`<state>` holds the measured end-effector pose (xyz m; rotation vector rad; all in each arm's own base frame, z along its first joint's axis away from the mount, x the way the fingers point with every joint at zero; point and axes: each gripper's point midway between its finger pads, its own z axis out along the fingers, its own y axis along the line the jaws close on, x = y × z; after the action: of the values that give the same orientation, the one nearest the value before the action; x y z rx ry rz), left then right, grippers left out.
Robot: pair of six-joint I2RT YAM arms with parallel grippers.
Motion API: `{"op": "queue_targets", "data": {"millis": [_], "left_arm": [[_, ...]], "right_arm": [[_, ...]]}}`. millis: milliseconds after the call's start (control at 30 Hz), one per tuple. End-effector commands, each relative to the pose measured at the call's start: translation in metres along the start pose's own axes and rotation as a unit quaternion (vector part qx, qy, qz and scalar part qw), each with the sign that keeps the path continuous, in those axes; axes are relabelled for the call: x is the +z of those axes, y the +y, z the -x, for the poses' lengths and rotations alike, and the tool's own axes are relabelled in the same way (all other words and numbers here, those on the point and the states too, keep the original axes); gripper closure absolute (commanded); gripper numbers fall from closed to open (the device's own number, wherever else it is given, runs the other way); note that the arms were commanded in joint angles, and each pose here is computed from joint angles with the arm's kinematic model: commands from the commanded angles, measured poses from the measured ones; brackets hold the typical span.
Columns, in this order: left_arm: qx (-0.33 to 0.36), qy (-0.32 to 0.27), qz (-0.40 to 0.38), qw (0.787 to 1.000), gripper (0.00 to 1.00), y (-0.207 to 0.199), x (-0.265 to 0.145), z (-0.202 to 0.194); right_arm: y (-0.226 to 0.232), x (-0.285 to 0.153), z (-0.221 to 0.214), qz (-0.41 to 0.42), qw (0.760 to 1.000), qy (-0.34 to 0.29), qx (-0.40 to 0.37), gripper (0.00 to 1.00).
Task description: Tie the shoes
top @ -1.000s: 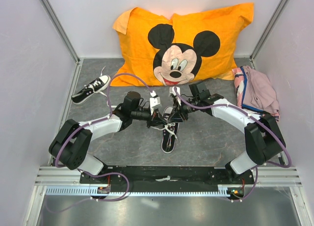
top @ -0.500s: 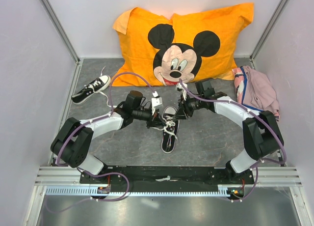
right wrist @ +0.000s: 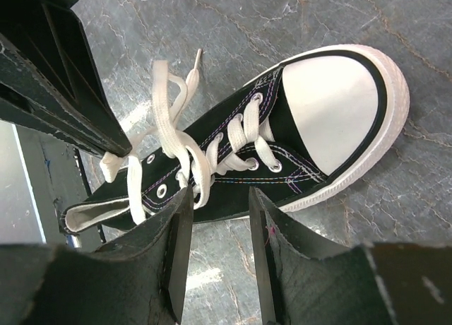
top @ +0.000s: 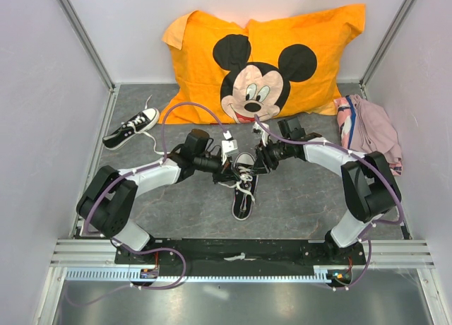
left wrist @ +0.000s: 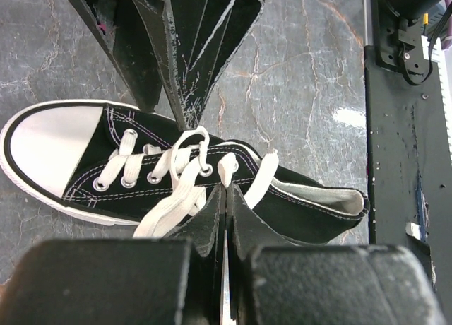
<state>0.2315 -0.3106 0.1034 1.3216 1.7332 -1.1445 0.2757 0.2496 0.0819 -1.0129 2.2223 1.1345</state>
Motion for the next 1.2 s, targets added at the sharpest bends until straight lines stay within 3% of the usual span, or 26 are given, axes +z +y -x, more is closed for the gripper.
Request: {"op": "queue_targets", "data": {"millis": [0,233,333,367,433,1167], "left_arm": [[0.029,-0.001,0.007,1.000,0.98,0.008,0.004,0.011],[0.023,0.010,0.010,1.000,0.98,0.011,0.007,0.007],[0.023,0.013,0.011,1.000,0.98,0.011,0.007,0.007],[0.022,0.016,0.013,1.000,0.99,0.013,0.007,0.006],[0.021,0.017,0.013,1.000,0.98,0.013,0.008,0.007],[-0.036,0.056,0.028,0.997,0.98,0.023,0.020,-0.002]], "right_arm": [[0.004,0.004,-0.001,0.014,1.000,0.003,0.003,0.55],[0.006,0.012,-0.004,0.018,1.000,0.013,-0.002,0.58],[0.006,0.012,-0.002,0.018,1.000,0.012,-0.004,0.74],[0.006,0.011,0.000,0.017,1.000,0.010,-0.005,0.87],[0.010,0.009,0.005,0.020,1.000,0.004,-0.010,0.99],[0.034,-0.005,0.019,0.042,0.998,-0.034,-0.026,1.00]]}}
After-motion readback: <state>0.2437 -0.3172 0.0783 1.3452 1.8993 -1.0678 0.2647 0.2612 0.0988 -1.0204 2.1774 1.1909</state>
